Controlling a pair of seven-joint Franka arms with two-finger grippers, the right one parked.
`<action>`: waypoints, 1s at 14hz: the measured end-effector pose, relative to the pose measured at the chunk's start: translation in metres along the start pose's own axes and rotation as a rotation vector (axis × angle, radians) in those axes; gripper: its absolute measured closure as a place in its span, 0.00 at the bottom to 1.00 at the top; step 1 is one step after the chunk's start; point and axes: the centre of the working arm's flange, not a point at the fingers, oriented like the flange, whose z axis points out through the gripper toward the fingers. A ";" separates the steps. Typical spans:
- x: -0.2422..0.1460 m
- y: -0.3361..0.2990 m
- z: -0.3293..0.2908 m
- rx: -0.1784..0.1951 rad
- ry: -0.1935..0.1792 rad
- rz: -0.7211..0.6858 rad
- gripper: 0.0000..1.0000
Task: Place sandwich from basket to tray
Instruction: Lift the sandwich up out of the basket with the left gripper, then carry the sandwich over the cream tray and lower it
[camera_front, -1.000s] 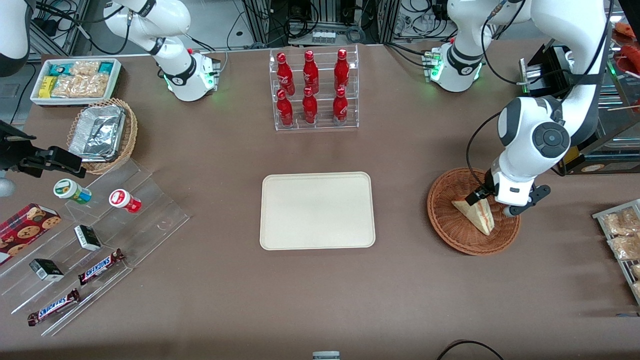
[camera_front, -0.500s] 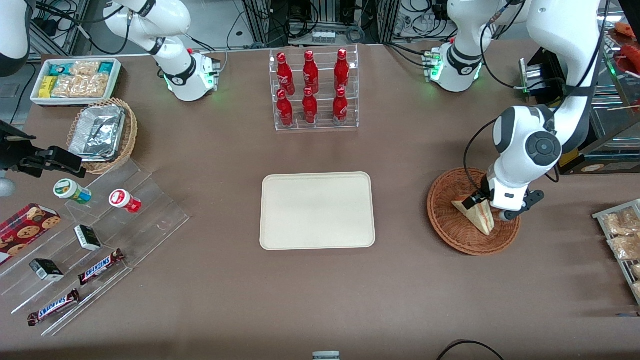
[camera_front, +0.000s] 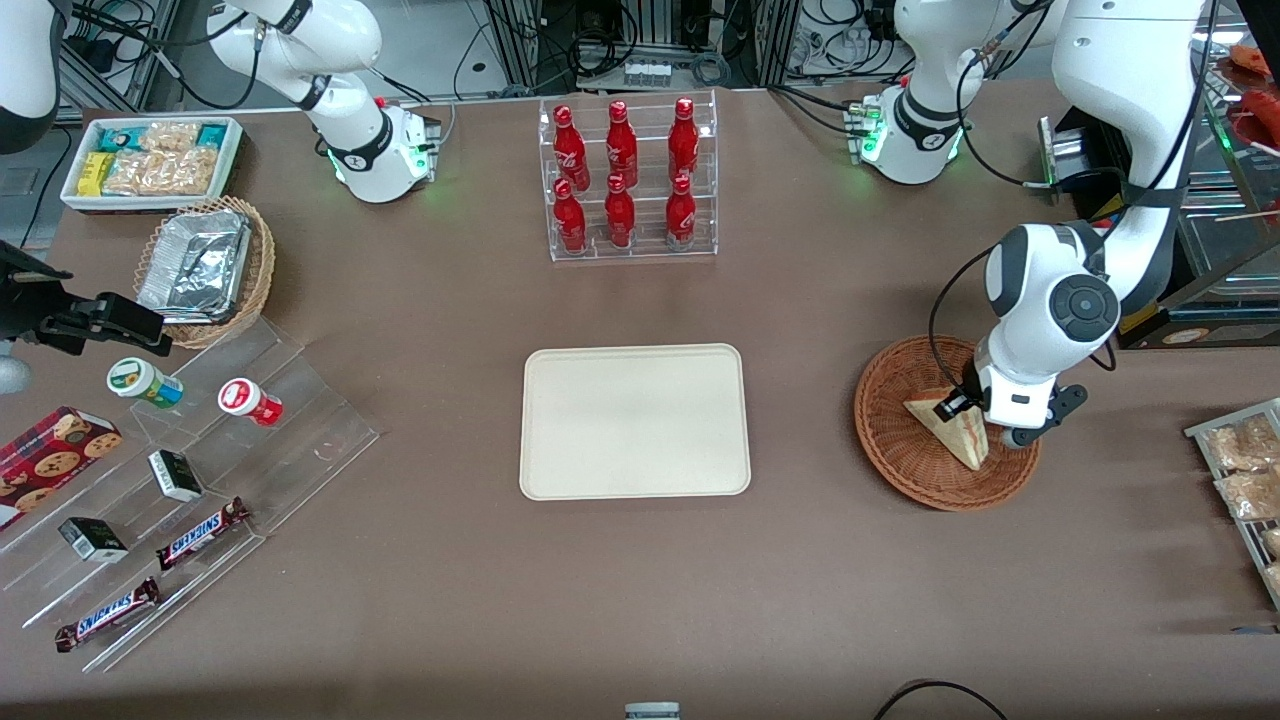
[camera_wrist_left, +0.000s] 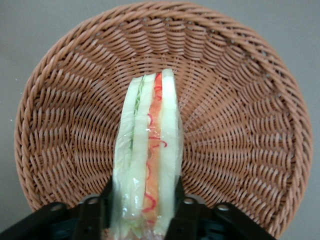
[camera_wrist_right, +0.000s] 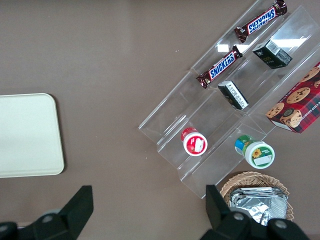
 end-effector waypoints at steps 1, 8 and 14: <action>0.003 0.002 -0.005 -0.006 0.007 -0.005 0.66; 0.014 0.043 -0.128 0.091 -0.041 0.048 0.85; -0.076 0.152 -0.228 0.038 0.005 0.224 0.85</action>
